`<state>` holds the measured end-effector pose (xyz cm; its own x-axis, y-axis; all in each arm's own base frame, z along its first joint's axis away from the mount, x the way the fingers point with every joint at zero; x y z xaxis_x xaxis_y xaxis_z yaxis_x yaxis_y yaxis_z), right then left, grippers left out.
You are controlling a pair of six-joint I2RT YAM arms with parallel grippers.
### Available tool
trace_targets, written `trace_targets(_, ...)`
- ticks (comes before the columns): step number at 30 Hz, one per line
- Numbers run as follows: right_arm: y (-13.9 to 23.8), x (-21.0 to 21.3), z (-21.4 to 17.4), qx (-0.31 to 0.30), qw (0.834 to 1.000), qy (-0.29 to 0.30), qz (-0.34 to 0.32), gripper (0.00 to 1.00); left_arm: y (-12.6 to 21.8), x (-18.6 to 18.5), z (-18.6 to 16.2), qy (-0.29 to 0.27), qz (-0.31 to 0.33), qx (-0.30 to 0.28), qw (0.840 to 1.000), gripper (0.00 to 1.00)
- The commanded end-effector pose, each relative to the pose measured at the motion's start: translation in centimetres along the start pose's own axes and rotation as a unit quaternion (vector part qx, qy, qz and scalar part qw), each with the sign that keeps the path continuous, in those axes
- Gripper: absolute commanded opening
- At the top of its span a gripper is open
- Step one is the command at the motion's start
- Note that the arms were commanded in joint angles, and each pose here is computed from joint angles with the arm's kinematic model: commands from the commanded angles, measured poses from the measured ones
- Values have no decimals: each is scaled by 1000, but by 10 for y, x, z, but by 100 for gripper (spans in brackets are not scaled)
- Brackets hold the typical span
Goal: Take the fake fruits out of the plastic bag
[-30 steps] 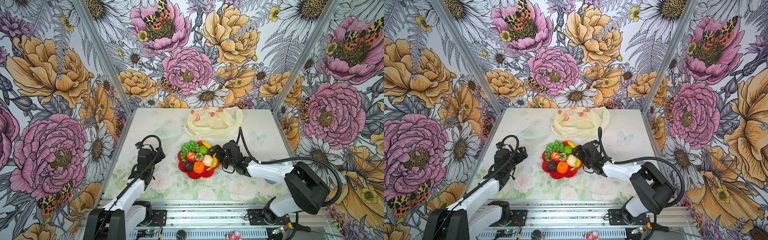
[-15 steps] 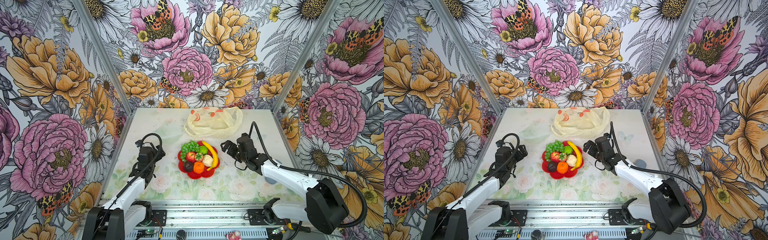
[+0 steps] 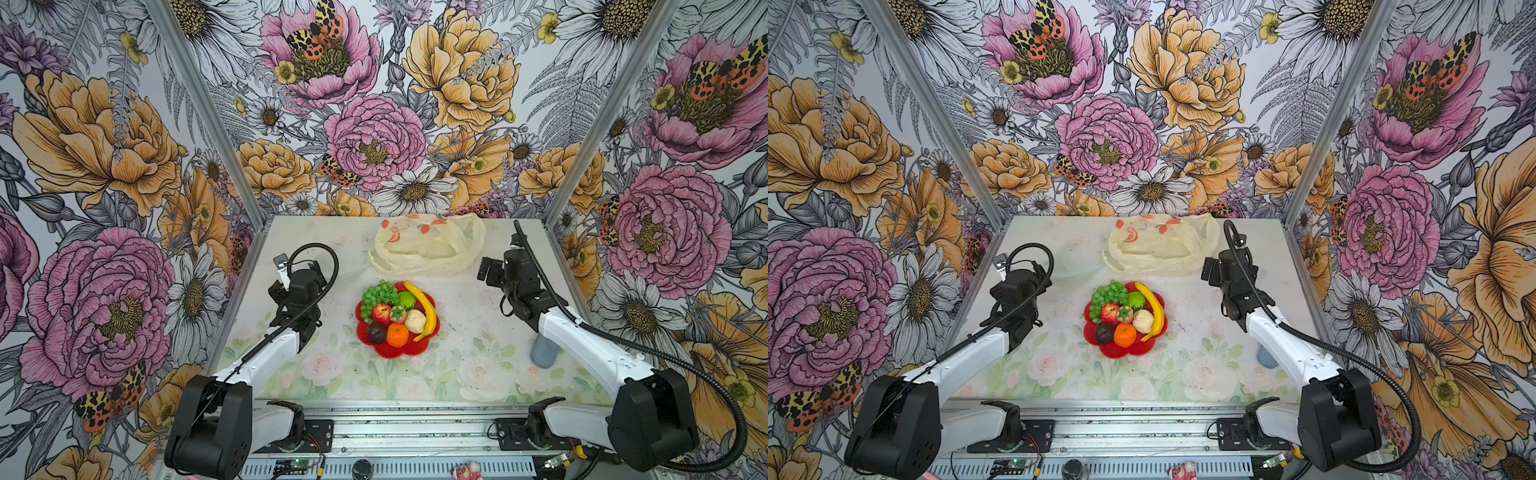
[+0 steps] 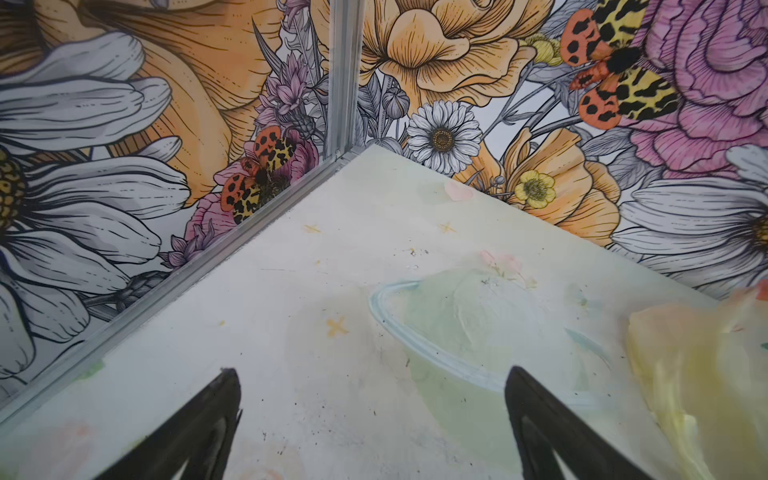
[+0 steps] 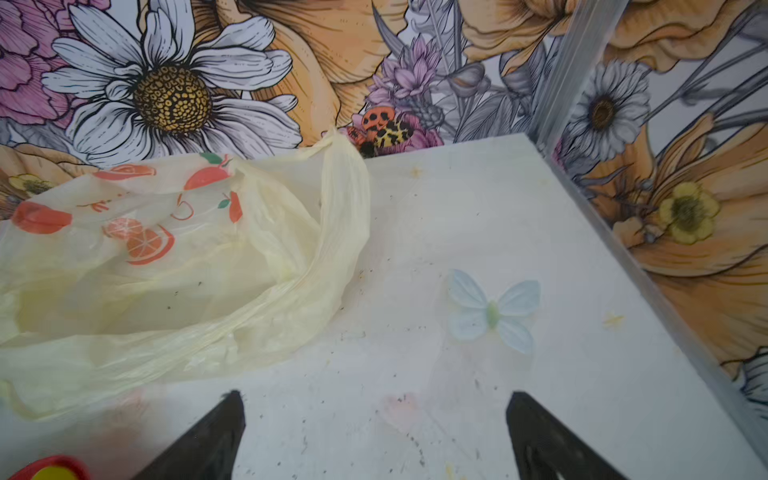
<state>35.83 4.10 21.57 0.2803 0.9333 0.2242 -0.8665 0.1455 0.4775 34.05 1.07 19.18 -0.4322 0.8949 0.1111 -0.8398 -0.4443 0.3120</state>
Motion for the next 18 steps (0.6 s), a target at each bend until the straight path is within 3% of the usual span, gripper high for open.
trace_targets(1, -17, -31, -5, -35, 994, 76, -70, 99, -14, 15, 5, -45, 52, 0, 998, 99)
trace_targets(7, -38, -60, -39, -32, 994, 68, -84, 100, -29, 12, -16, -100, 42, 4, 994, 99)
trace_targets(11, -39, -63, -49, -66, 994, 72, -50, 99, -37, -3, -27, -123, -44, -22, 991, 99)
trace_targets(12, -40, -64, -50, -67, 994, 74, -44, 100, -34, -9, -24, -130, -70, -54, 988, 99)
trace_targets(17, -41, -60, -44, -92, 993, 69, 6, 100, -40, -4, -43, -64, -147, -106, 981, 99)
trace_targets(18, -41, -61, -45, -96, 993, 67, 18, 99, -42, -3, -43, -67, -145, -85, 983, 99)
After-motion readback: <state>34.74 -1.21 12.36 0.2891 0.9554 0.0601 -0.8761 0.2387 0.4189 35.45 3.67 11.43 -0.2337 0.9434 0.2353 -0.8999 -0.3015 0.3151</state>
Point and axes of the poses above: each gripper's point midway between its finger pads, its own y axis back along the fingers, its own x axis along the line the jaws close on, z = x × y, the point moved 4 cm from there along y, back along the fingers, and after that the axes turned 13 degrees about -y, right-handed, at the moved point
